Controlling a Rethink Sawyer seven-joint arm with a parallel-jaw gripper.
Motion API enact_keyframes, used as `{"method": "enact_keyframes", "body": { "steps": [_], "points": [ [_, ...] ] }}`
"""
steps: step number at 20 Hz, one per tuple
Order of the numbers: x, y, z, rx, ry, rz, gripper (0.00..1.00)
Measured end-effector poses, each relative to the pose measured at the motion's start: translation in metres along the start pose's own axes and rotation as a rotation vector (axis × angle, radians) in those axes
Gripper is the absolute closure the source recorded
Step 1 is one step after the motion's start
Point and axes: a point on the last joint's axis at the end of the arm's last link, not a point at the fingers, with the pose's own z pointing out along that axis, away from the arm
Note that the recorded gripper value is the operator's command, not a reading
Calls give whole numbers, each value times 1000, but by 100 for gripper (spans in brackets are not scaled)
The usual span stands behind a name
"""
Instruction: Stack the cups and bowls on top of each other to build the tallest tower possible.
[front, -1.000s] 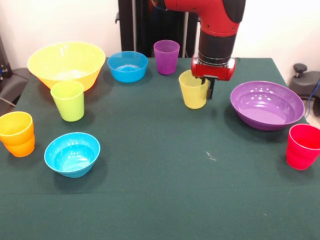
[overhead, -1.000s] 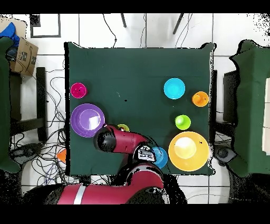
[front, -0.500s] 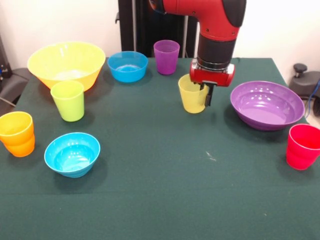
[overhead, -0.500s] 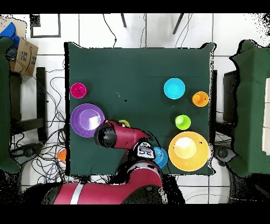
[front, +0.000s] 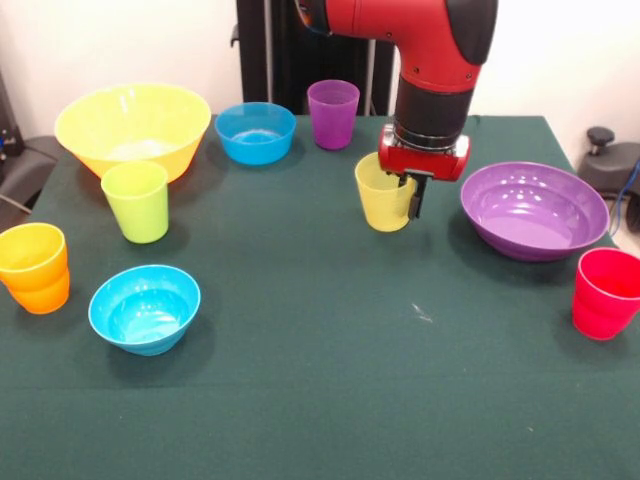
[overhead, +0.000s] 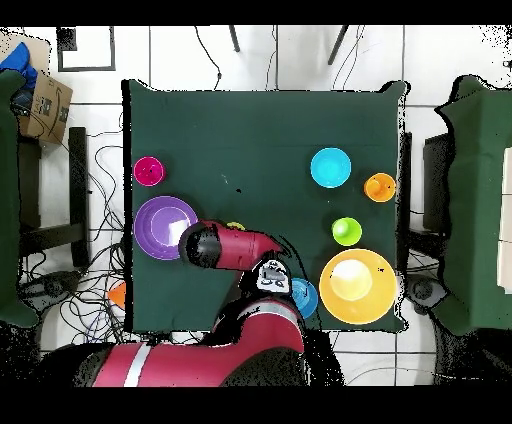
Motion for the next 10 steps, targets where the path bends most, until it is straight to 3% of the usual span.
{"method": "enact_keyframes", "body": {
  "steps": [10],
  "points": [
    [-18,-3,2,-2,69,13,100]
  ]
}}
